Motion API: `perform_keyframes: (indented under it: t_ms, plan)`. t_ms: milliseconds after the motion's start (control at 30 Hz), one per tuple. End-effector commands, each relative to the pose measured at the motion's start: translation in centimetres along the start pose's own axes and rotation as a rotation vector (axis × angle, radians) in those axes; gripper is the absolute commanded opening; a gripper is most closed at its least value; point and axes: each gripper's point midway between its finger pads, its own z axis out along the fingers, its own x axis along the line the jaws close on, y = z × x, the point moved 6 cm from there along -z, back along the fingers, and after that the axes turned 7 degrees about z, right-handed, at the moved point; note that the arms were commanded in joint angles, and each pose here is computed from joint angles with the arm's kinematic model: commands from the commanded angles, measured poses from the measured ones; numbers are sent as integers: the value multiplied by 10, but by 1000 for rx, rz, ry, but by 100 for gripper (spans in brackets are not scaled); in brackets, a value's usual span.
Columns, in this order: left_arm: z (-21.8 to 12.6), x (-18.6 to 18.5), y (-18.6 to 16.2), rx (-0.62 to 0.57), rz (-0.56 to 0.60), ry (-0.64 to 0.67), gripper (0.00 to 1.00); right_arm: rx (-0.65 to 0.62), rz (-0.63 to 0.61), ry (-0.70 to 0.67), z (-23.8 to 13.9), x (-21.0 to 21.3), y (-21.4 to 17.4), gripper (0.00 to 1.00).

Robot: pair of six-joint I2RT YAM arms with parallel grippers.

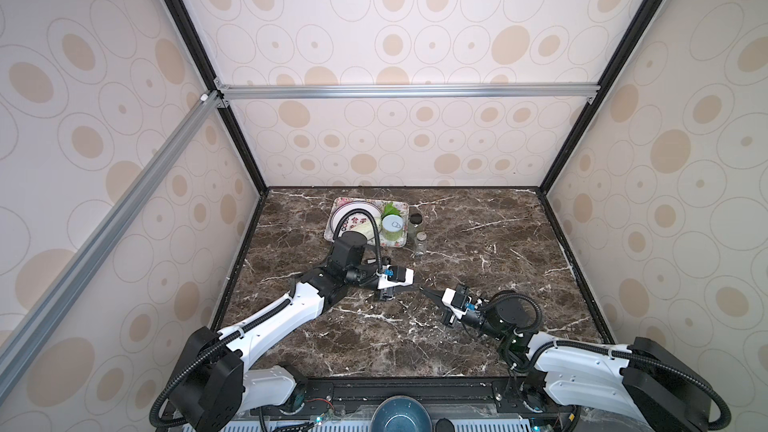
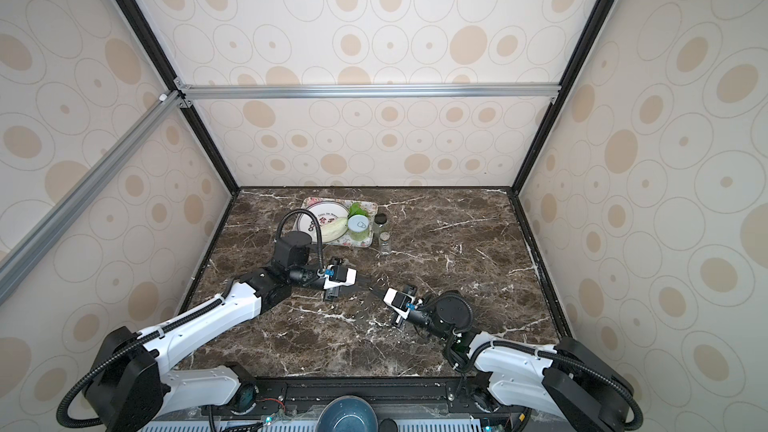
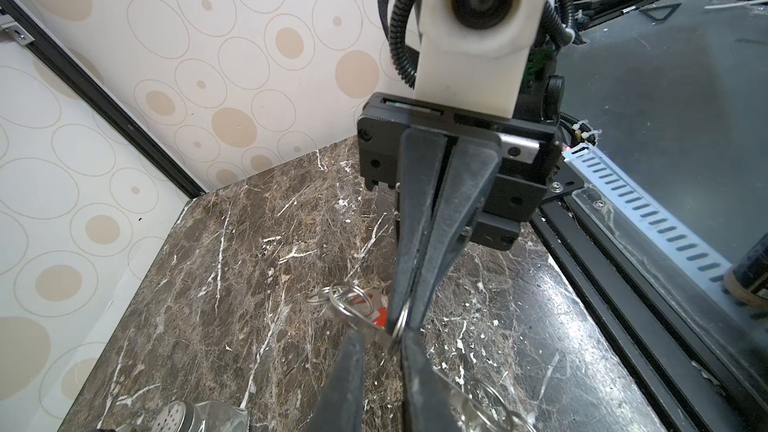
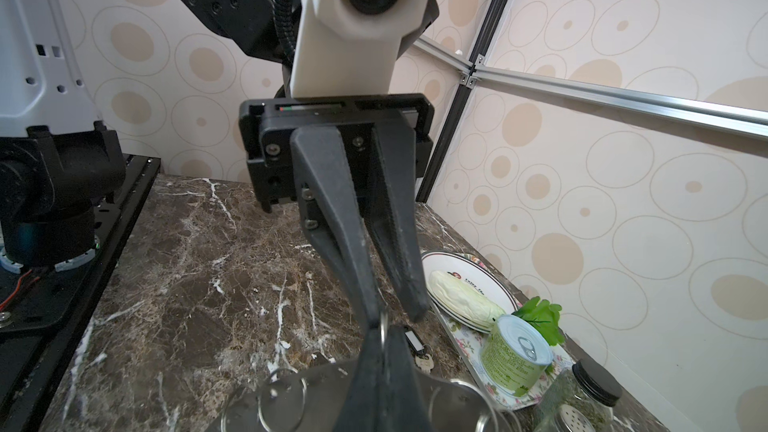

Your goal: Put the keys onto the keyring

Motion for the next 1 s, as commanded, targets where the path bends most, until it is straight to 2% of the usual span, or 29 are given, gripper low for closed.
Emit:
perform_keyframes:
  t_ms: [0,333,533,733,967]
  plan:
    - [4,3,12,-31,52,-26,19,-107,-14,-1,8,-6,27,0]
    - [6,0,10,-32,64,-52,19,-115,14,-36,9,-10,28,0]
    - [8,1,8,-22,59,-65,8,-125,19,-27,8,-9,30,0]
    - [7,2,9,-12,61,-34,3,-109,-27,-36,4,-8,26,0]
    - [5,3,10,-10,72,-2,6,-37,-87,7,-5,-1,21,0]
